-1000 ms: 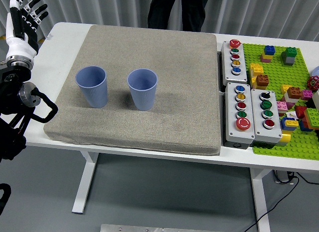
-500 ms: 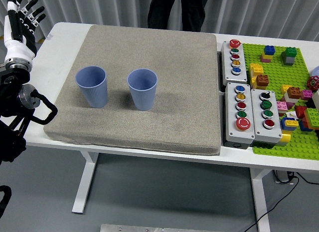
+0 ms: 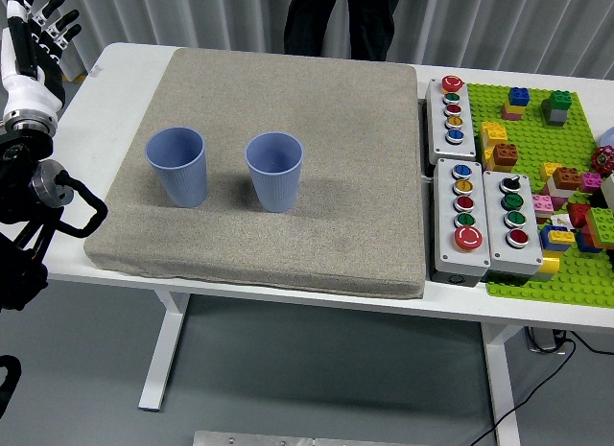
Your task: Pick cup pour cup place
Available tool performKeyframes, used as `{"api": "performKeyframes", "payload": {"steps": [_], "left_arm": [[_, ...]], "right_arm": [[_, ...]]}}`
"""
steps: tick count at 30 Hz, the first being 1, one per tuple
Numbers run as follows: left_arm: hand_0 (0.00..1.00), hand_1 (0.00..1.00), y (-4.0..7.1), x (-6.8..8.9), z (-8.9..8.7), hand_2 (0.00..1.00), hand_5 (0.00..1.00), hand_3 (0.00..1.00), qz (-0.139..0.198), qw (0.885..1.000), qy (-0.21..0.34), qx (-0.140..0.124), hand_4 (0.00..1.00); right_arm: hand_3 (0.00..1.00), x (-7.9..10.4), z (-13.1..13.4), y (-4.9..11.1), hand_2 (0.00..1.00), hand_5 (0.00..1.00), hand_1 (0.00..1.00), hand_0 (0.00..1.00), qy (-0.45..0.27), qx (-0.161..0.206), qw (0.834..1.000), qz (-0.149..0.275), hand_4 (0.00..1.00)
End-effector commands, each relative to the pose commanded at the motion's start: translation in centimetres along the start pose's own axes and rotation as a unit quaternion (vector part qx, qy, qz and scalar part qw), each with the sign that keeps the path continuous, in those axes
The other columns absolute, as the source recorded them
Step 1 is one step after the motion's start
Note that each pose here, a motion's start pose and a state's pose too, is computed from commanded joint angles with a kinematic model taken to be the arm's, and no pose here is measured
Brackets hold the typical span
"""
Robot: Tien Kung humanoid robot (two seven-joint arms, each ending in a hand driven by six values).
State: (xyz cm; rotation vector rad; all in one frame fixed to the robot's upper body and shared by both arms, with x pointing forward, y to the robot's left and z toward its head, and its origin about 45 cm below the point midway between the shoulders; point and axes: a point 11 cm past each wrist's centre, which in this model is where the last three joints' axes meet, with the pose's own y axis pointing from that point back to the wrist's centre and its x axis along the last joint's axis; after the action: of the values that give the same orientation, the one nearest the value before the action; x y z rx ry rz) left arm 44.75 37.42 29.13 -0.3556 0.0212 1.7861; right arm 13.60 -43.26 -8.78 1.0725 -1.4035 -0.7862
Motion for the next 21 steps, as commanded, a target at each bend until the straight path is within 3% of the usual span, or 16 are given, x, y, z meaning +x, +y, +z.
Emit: {"api": "performKeyframes", "payload": {"steps": [21], "left_arm": [[0.74,0.729,-0.11,-0.2,0.35,0.816,0.998,0.904,-0.004,1.0,-0.01,-0.003,0.849]], "right_arm": [[0.583,0.22,0.1,-0.02,0.585,0.002,0.661,0.692,-0.002,0.001,1.0,0.001,0.002]]}}
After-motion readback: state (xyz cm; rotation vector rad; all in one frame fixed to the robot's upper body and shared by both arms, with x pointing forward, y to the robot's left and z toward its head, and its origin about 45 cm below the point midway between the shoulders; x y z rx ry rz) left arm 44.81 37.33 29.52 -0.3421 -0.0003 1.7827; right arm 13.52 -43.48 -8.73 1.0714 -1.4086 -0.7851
